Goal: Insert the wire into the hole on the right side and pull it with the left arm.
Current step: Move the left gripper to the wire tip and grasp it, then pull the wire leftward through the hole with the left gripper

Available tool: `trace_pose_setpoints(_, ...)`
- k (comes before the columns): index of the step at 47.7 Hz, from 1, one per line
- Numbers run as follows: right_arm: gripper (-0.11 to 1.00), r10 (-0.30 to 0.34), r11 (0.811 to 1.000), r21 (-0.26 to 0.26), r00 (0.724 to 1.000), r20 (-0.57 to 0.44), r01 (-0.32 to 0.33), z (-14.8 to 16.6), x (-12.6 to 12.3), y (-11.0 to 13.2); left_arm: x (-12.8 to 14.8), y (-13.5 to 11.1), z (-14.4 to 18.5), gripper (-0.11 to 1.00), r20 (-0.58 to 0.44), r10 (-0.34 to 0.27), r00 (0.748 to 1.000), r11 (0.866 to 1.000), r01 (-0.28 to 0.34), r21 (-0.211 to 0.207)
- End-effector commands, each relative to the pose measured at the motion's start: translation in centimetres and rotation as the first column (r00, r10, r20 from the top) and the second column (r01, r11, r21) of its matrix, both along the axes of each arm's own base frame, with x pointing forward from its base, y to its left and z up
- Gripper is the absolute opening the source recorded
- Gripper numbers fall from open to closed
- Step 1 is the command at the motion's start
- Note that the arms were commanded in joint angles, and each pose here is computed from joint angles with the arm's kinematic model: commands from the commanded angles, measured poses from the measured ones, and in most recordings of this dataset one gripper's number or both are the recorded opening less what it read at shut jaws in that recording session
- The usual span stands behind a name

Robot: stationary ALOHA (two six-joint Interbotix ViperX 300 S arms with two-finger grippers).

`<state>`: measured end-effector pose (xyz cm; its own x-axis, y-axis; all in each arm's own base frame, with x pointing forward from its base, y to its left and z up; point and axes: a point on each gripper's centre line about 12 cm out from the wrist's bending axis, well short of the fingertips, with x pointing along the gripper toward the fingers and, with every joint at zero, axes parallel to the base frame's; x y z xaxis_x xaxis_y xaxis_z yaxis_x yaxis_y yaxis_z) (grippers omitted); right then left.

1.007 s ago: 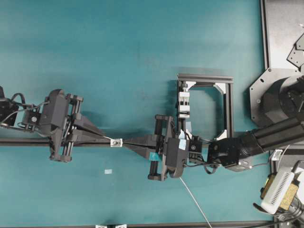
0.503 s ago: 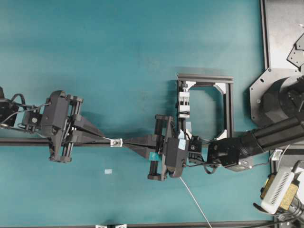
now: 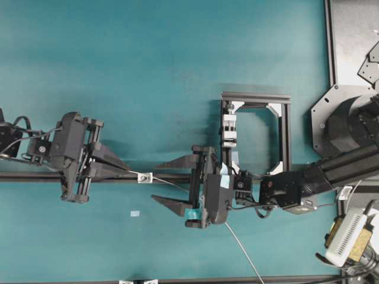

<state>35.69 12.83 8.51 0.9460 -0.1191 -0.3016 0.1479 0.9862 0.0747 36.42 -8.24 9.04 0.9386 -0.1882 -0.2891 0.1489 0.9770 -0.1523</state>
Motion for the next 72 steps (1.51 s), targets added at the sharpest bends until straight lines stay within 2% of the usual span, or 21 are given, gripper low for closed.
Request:
trace_pose_setpoints(1,0.85,0.004,1.0,0.017,0.999,0.043,-0.005,1.7,0.3,0.2,0.0,-0.1,1.6,-0.11,0.034,0.0,0.999,1.0,0.0,-0.009)
trace_pose_setpoints(26,0.85,0.013,1.0,0.016,0.999,0.043,-0.014,2.1,-0.4,0.2,-4.2,0.0,2.8,-0.11,-0.034,-0.031,0.999,1.0,0.031,0.002)
trace_pose_setpoints(42,0.85,0.014,1.0,0.017,0.999,0.04,-0.015,2.0,-0.4,0.2,-7.7,0.7,3.2,-0.11,-0.142,-0.037,0.989,0.999,0.04,0.021)
trace_pose_setpoints(59,0.85,0.014,1.0,0.017,0.999,0.04,-0.015,2.0,-0.4,0.2,-11.1,1.4,3.8,-0.11,-0.166,-0.039,0.985,0.999,0.041,0.006)
trace_pose_setpoints(72,0.85,0.014,1.0,0.017,0.999,0.04,-0.015,2.0,-0.4,0.2,-10.7,1.2,3.4,-0.11,-0.204,-0.034,0.978,0.999,0.032,-0.013)
